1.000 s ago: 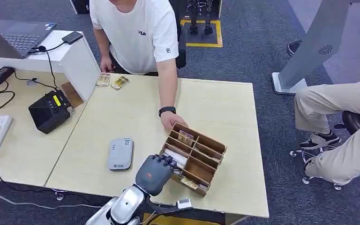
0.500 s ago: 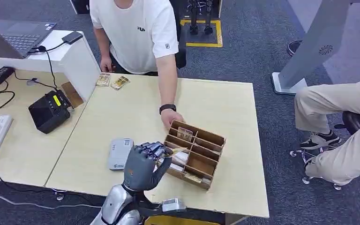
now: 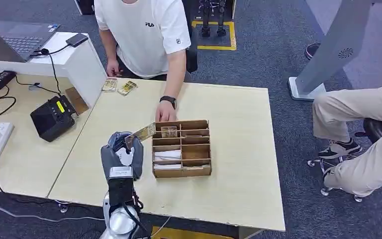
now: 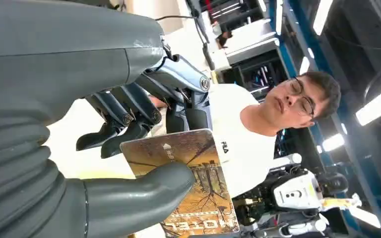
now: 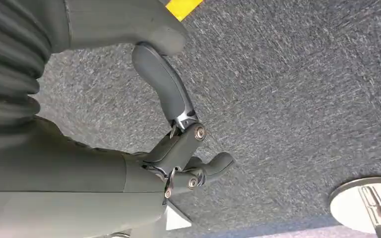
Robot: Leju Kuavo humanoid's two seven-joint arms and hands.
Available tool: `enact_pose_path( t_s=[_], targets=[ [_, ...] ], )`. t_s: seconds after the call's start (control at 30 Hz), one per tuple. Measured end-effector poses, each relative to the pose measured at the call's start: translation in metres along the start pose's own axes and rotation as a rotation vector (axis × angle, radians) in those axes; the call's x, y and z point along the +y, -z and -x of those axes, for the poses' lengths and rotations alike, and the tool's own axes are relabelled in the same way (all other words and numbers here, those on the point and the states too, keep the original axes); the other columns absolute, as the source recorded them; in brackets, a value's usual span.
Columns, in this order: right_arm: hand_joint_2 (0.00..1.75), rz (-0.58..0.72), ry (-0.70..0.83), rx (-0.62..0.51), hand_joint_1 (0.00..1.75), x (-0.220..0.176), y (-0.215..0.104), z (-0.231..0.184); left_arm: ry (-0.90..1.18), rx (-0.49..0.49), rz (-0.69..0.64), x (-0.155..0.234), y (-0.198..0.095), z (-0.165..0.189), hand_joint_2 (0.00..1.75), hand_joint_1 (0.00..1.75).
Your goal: Pass the card to the sensor for recognition and then transmit it.
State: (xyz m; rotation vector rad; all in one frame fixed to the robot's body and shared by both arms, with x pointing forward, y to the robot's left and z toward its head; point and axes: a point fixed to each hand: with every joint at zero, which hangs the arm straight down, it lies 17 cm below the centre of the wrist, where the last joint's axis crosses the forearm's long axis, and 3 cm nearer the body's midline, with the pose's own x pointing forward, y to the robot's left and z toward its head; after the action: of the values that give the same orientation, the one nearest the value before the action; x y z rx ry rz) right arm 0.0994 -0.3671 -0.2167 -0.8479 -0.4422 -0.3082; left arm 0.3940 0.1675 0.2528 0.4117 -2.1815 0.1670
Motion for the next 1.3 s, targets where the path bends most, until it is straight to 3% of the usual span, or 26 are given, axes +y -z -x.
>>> enact_pose_path(
  t_s=[0.13, 0.23, 0.37, 0.5, 0.9, 0.93, 1.3],
  targets=[
    [1.75, 0.000, -0.006, -0.006, 0.00, -0.001, 0.001, -0.001, -0.018, -0.006, -0.009, 0.000, 0.009, -0.002, 1.75, 1.75],
    [1.75, -0.001, -0.010, -0.013, 0.00, 0.000, 0.001, -0.002, -0.067, 0.049, -0.019, 0.000, 0.014, 0.006, 1.75, 1.75],
    [1.75, -0.015, -0.034, -0.036, 0.00, 0.002, 0.000, -0.006, -0.103, 0.163, -0.032, -0.004, 0.036, 0.036, 1.75, 1.75],
    [1.75, -0.027, -0.051, -0.057, 0.00, 0.006, 0.000, -0.012, -0.060, 0.216, -0.040, -0.002, 0.059, 0.068, 1.75, 1.75],
    [1.75, -0.052, -0.071, -0.073, 0.00, 0.013, -0.001, -0.018, 0.123, 0.332, 0.013, -0.004, 0.070, 0.133, 1.75, 1.75],
    [1.75, -0.052, -0.070, -0.073, 0.00, 0.013, -0.001, -0.018, 0.134, 0.344, 0.024, -0.005, 0.069, 0.139, 1.75, 0.05],
    [1.75, -0.040, -0.040, -0.048, 0.00, 0.012, -0.002, -0.015, 0.096, 0.329, 0.050, -0.011, 0.055, 0.140, 1.75, 0.00]
  ],
)
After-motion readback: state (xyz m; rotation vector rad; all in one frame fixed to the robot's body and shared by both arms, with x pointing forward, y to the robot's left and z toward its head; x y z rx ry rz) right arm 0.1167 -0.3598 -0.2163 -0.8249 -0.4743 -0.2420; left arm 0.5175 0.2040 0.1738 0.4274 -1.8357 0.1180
